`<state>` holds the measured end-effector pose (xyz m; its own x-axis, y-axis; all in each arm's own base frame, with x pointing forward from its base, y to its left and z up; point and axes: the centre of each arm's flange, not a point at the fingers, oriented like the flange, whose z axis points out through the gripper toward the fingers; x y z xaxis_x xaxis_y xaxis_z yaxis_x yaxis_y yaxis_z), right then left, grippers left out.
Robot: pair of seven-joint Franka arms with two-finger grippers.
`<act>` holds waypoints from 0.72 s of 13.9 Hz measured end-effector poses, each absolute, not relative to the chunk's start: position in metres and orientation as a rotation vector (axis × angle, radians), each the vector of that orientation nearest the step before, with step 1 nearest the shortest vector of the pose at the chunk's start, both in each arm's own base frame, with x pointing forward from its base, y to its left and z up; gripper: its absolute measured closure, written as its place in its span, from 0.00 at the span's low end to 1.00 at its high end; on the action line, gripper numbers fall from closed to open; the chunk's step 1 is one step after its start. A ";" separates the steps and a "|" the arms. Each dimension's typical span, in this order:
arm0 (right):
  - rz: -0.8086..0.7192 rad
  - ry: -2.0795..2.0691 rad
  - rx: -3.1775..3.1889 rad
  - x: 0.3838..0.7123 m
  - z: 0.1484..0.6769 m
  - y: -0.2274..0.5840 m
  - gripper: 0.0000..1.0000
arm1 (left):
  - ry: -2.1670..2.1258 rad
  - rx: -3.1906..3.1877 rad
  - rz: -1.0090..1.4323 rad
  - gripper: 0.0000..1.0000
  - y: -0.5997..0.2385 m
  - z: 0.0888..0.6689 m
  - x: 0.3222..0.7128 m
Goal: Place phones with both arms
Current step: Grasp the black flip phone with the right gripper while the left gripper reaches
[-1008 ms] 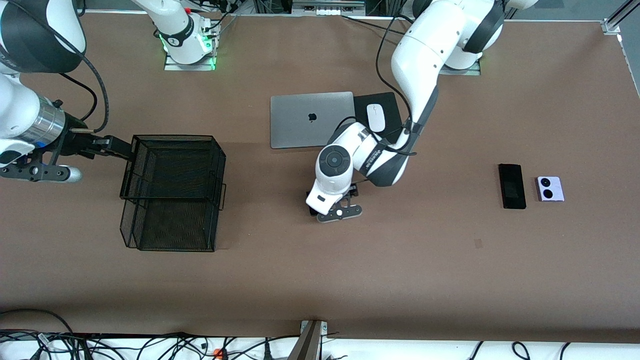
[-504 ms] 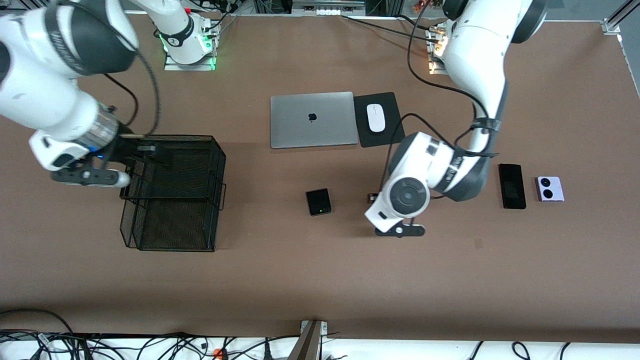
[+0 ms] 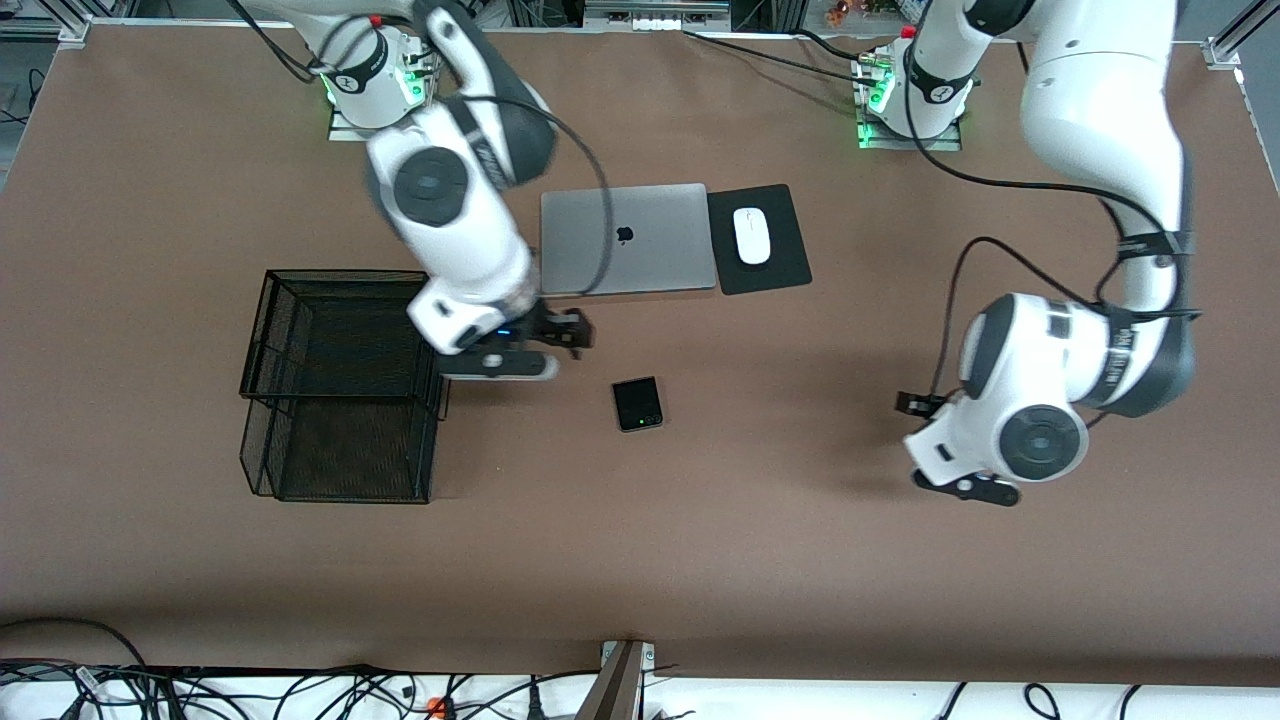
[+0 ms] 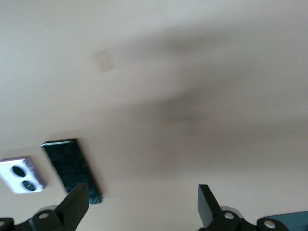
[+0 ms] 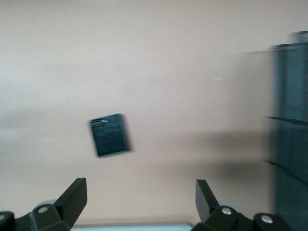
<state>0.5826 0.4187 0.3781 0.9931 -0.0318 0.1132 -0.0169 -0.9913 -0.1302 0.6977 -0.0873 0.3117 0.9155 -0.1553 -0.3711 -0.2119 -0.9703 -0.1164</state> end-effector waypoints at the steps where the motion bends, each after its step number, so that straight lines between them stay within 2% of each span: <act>1: -0.211 0.005 -2.987 0.579 0.350 0.439 0.00 | 0.282 -2.929 0.560 0.00 -0.066 0.313 0.696; 5: -0.264 -0.087 -2.976 0.576 0.260 0.481 0.00 | 0.328 -2.954 0.486 0.00 0.001 0.315 0.679; 10: -0.370 -0.279 -3.013 0.568 0.209 0.510 0.00 | 0.406 -3.006 0.349 0.00 0.126 0.307 0.656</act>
